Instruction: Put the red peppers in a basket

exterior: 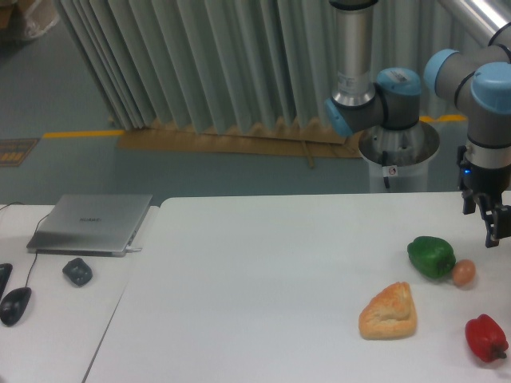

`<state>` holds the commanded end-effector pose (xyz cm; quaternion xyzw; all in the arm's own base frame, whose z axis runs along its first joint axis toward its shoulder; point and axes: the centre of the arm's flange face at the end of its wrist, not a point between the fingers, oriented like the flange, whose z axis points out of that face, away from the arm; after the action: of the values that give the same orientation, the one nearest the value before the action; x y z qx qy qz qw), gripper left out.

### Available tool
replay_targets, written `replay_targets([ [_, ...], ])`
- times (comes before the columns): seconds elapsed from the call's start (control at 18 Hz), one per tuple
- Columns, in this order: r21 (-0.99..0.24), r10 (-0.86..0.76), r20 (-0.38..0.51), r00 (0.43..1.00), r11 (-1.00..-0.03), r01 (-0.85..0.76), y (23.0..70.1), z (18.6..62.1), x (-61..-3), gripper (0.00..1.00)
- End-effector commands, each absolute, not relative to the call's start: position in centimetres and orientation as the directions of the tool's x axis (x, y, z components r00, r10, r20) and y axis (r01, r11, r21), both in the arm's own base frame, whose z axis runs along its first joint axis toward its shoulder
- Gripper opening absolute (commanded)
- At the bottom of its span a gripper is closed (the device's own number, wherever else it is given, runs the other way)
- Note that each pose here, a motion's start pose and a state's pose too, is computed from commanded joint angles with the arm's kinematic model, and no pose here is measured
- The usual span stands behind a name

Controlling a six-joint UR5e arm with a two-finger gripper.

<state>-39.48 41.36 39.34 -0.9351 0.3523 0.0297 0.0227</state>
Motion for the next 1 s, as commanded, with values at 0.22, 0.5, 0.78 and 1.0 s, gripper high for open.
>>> replay_targets([
  [0.22,-0.014,-0.614,-0.068,0.786,-0.788,-0.616,41.6,39.0,-40.1,1.00],
  [0.5,-0.012,-0.532,-0.080,0.843,-0.845,-0.535,42.3,38.2,-40.6,1.00],
  [0.78,-0.032,-0.369,-0.098,0.924,-0.927,-0.374,43.0,38.1,-41.2,1.00],
  [1.0,-0.054,-0.185,-0.091,0.978,-0.980,-0.191,44.6,37.6,-40.4,1.00],
])
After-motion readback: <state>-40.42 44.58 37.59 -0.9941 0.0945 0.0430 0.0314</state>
